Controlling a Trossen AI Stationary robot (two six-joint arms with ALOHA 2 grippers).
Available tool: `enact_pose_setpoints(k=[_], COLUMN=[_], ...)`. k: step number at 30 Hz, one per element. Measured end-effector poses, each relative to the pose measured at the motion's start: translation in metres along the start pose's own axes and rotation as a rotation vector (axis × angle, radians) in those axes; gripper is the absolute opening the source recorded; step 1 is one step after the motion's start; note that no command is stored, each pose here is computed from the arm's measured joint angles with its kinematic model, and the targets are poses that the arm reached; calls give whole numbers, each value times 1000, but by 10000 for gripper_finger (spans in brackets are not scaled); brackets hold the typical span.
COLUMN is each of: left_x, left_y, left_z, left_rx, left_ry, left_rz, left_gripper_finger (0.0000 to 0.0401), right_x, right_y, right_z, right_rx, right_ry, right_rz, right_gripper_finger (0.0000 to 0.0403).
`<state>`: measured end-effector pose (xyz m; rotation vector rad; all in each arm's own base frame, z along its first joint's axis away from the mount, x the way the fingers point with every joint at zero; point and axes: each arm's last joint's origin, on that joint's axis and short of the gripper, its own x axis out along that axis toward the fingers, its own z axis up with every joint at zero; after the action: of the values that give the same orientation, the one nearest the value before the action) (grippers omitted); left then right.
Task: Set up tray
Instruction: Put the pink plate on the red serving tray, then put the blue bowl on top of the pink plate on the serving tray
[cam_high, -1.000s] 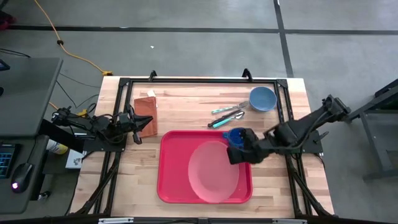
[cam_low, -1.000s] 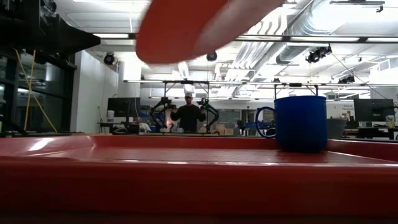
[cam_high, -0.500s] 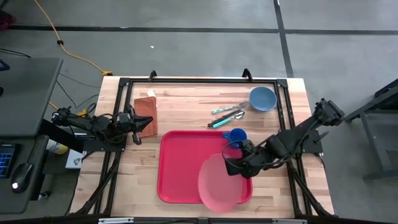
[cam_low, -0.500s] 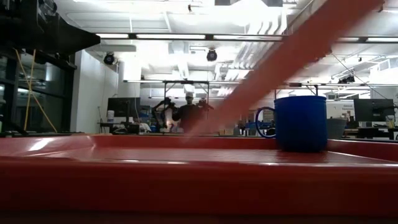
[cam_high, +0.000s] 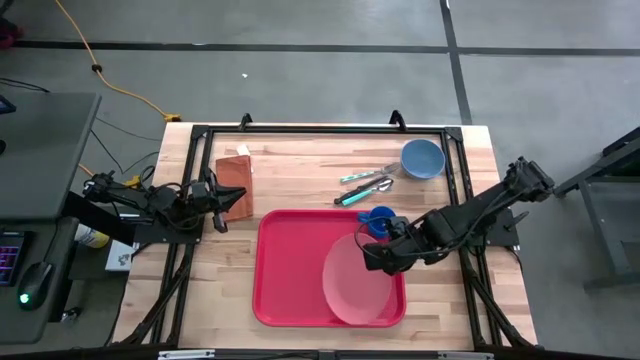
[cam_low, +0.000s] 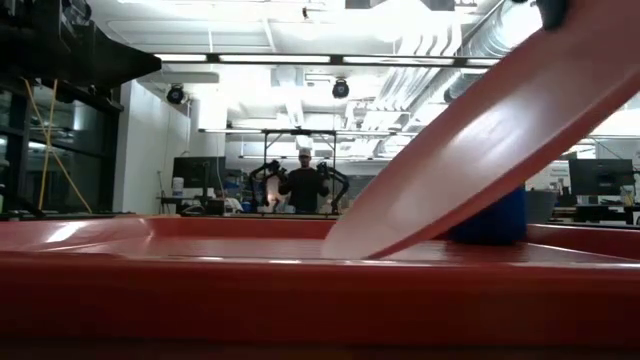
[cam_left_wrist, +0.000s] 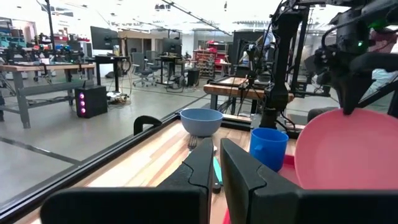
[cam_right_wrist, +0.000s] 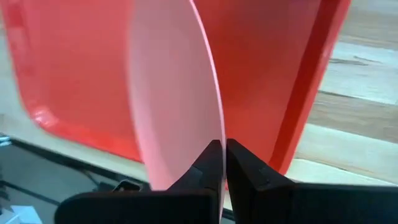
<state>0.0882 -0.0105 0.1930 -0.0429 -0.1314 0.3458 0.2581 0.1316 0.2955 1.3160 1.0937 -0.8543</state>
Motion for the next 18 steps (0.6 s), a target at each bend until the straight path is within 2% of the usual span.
enact_pose_setpoints(k=[10, 18], left_x=[0, 0], left_y=[0, 0], left_z=[0, 0], left_rx=[1, 1], left_ry=[0, 0], left_rz=[0, 0], left_gripper_finger=[60, 60], right_x=[58, 73], right_y=[-20, -36], right_z=[3, 7], right_rx=[60, 74], right_ry=[86, 110], right_rz=[-11, -95], right_gripper_finger=[0, 0])
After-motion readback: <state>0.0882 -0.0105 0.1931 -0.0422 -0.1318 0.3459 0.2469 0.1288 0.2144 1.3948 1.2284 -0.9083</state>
